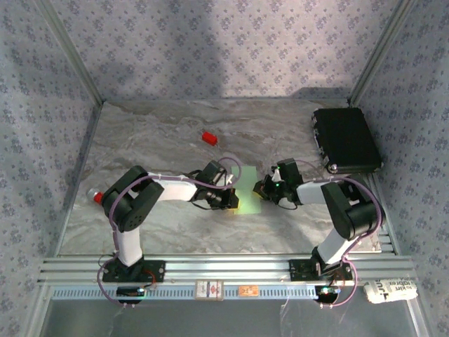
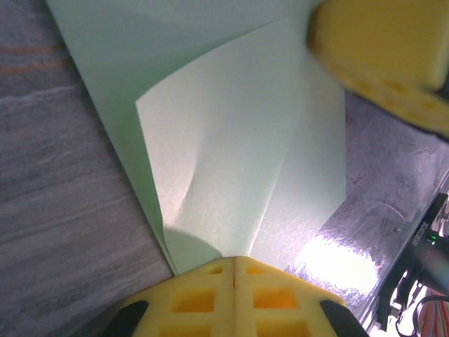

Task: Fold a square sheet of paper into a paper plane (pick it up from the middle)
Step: Fold the triangle a second time at the center of the table, then turn over the paper at the center of the table.

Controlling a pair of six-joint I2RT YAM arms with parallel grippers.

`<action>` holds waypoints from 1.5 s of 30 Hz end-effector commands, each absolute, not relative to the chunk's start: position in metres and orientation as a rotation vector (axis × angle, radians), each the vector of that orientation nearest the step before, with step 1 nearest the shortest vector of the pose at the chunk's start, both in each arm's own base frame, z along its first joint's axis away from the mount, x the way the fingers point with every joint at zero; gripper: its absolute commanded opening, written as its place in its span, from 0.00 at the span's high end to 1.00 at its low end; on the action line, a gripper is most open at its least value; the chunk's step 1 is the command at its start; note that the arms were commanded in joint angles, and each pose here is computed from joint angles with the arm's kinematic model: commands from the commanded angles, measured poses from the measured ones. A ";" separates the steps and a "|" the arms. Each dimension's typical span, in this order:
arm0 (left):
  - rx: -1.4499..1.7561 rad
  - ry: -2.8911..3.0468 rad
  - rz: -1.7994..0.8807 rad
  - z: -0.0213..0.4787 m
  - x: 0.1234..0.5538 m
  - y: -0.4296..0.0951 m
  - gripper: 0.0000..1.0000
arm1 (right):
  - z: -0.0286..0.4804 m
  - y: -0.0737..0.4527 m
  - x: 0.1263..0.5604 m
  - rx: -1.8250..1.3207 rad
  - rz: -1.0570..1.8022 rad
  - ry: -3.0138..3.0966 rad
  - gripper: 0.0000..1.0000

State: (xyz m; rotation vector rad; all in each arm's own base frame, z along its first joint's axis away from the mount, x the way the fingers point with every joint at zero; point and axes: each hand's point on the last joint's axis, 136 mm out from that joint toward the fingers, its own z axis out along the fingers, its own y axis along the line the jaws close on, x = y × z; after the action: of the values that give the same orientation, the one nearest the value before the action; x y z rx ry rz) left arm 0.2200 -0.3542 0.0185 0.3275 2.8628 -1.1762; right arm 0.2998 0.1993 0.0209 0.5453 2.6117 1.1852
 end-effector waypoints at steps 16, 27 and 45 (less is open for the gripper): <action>0.384 2.773 -1.123 0.067 0.258 -0.363 0.82 | 0.051 0.185 0.257 0.426 0.947 2.670 0.82; 0.448 2.900 -0.985 0.025 0.262 -0.348 0.87 | 0.043 0.195 0.237 0.467 0.897 2.737 0.75; 0.419 2.954 -0.970 0.005 0.250 -0.339 0.89 | 0.023 0.202 0.228 0.482 0.879 2.811 0.67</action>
State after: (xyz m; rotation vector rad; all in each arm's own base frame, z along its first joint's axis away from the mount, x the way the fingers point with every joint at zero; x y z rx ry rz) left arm 0.2619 -0.3494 0.0199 0.4205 2.8936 -1.0097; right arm 0.2305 0.2025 0.0306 0.4547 2.7832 0.9071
